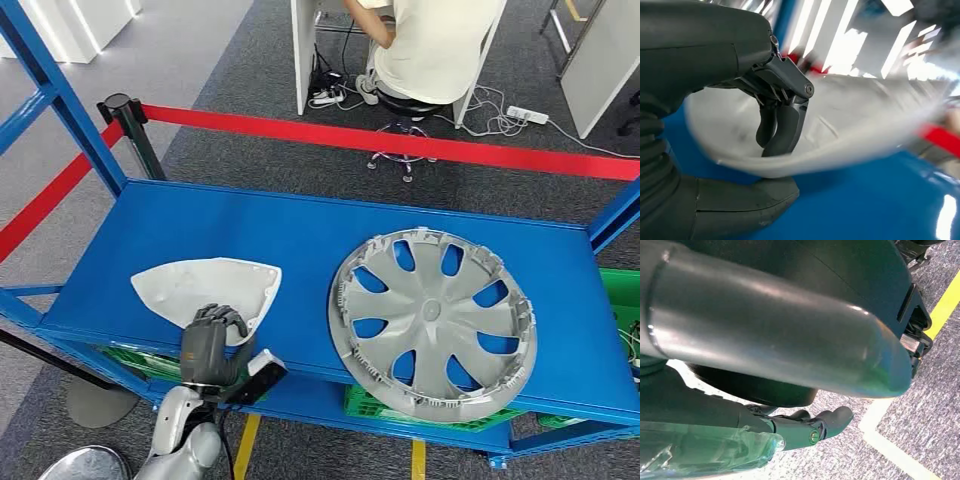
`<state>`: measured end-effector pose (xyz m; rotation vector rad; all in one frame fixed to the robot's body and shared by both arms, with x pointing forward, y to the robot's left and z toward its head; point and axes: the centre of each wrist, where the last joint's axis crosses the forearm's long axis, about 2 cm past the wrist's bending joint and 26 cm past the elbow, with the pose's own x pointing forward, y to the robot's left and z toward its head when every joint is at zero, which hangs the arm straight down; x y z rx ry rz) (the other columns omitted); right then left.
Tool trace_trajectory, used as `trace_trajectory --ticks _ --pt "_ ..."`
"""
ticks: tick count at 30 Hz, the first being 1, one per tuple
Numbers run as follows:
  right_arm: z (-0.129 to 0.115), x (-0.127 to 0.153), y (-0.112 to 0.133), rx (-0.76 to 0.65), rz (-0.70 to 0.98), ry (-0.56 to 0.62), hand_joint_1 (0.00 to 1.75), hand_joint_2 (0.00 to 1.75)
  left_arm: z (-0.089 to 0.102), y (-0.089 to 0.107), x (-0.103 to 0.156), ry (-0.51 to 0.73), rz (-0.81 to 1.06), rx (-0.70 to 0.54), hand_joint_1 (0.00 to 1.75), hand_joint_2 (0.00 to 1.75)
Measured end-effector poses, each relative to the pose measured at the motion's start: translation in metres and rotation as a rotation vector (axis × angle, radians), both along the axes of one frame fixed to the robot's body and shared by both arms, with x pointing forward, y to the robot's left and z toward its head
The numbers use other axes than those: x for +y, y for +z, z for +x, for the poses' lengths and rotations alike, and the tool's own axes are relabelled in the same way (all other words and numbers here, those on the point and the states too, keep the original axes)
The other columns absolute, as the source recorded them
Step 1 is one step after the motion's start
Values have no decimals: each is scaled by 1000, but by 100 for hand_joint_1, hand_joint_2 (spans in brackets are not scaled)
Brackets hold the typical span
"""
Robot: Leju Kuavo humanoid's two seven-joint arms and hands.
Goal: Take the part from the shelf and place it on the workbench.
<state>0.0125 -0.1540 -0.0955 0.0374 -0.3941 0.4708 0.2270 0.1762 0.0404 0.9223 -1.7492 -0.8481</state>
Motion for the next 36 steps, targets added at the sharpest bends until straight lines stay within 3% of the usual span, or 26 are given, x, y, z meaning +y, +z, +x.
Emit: trace_trajectory --ticks 3,5,8,11,18,30,36 --pt "1 0 0 10 11 10 0 0 1 16 -2 4 137 -78 175 175" --pt "2 -1 0 22 23 21 0 0 6 32 3 77 199 -136 175 175" --pt "3 -2 -1 37 34 32 0 0 21 54 11 227 189 -183 175 175" --pt "4 -2 -1 39 34 30 0 0 32 71 6 279 181 -235 175 175" --pt "3 -2 -1 34 40 18 0 0 28 82 -3 124 243 -350 175 175" --pt "3 -2 -1 29 45 9 0 0 46 105 3 100 283 -468 175 175" --pt "3 -2 -1 27 44 6 0 0 42 108 8 -19 333 -527 175 175"
